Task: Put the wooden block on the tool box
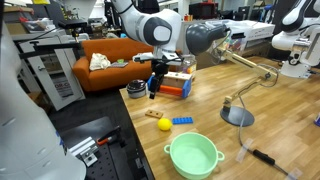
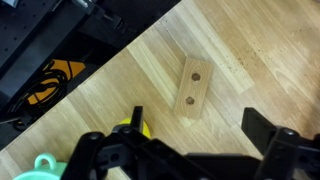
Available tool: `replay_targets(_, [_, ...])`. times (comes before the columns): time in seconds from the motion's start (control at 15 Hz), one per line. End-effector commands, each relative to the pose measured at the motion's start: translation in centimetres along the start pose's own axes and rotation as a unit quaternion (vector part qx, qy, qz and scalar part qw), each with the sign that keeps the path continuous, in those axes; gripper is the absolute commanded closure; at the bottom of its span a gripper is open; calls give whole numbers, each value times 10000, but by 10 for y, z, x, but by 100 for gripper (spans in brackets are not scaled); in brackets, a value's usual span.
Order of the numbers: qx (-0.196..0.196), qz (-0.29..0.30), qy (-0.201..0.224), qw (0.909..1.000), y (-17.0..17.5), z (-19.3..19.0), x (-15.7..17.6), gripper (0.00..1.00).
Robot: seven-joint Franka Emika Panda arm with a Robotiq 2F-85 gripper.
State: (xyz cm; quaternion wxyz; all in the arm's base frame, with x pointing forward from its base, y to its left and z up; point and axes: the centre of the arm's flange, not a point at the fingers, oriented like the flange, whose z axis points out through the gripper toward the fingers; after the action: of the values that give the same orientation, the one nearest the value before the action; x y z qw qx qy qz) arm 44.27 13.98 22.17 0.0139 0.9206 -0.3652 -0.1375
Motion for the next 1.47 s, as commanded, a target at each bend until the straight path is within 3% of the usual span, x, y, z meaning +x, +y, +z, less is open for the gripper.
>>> replay_targets(0.0, [33, 37, -297, 9995, -9, 22, 12, 0])
replay_targets(0.53, [-20, 356, -648, 9973, -10, 60, 34, 0])
replay_targets(1.4, [-440, 337, -462, 9974, -28, 111, 38, 0])
